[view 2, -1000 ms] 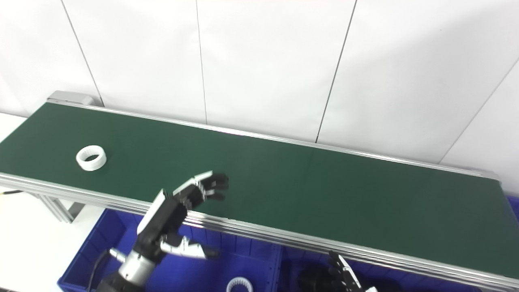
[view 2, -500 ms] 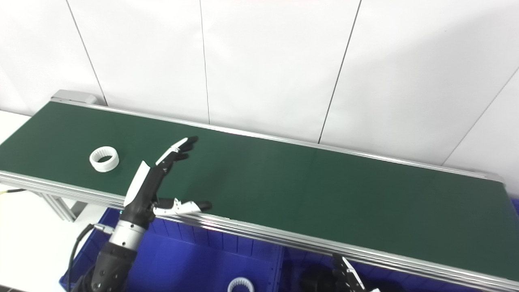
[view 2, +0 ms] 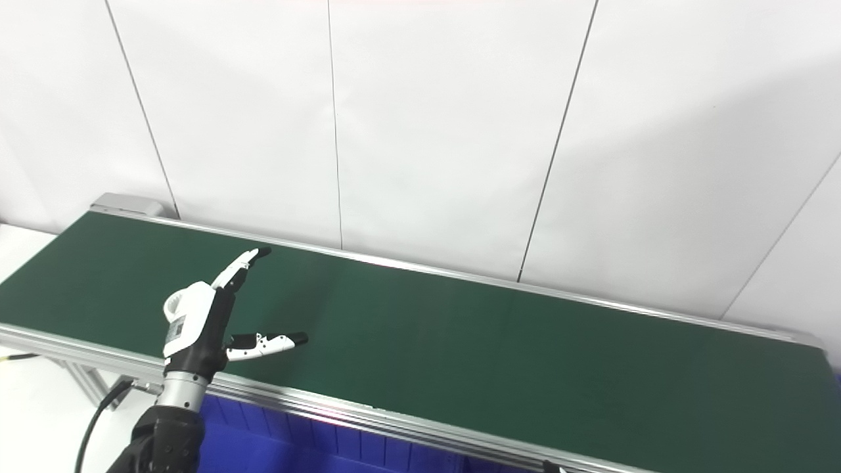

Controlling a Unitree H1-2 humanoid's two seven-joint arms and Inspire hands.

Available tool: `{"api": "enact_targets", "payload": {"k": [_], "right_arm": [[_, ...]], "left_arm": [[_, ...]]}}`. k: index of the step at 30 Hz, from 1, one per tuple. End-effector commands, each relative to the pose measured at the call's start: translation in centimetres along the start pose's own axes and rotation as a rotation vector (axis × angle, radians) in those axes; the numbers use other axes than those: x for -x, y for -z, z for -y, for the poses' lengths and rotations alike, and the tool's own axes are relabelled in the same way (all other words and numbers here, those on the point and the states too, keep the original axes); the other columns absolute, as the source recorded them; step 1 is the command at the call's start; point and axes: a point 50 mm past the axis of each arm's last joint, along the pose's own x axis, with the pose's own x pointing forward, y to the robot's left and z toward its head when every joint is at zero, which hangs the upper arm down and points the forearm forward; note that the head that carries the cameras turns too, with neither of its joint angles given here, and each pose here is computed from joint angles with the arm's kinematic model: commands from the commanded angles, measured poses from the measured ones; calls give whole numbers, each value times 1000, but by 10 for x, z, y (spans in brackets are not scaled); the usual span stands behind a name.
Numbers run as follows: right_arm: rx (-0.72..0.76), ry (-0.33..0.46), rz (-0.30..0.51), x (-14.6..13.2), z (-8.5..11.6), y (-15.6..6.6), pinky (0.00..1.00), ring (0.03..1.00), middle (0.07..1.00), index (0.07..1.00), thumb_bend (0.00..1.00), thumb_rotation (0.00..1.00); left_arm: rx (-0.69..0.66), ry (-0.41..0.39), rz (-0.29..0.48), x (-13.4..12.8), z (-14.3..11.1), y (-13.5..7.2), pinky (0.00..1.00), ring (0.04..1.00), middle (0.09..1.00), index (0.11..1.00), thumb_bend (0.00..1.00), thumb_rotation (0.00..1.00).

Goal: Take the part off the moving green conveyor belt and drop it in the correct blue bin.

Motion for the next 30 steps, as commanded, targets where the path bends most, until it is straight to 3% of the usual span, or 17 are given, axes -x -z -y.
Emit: {"api": "enact_targets", "payload": {"k": [1,5,10,22,30], "right_arm": [[-9,26,80,-3,6,-9,752,841,877,898,799,172],[-16,24,80,-3,7,-8,767,849,881,901,797,171],[-10,20,74,-4,8,-8,768,851,884,903,793,191],[-3,26,82,-4,10,-7,766,843,874,896,789,185],[-20,22,93,-3,10,-6,773,845,879,903,778,168]], "left_arm": [[-48,-63,21,-19,-13,-4,825,889,921,897,815,371],[-93,-66,-12,-24,-15,-4,947,919,933,901,820,341],[-178,-65,-43,-31,-19,-1,994,944,943,902,819,340],[-293,-53,-199,-36,-27,13,1000,977,957,924,834,293],[-316,-49,-247,-41,-24,27,1000,974,956,923,825,217]]}}
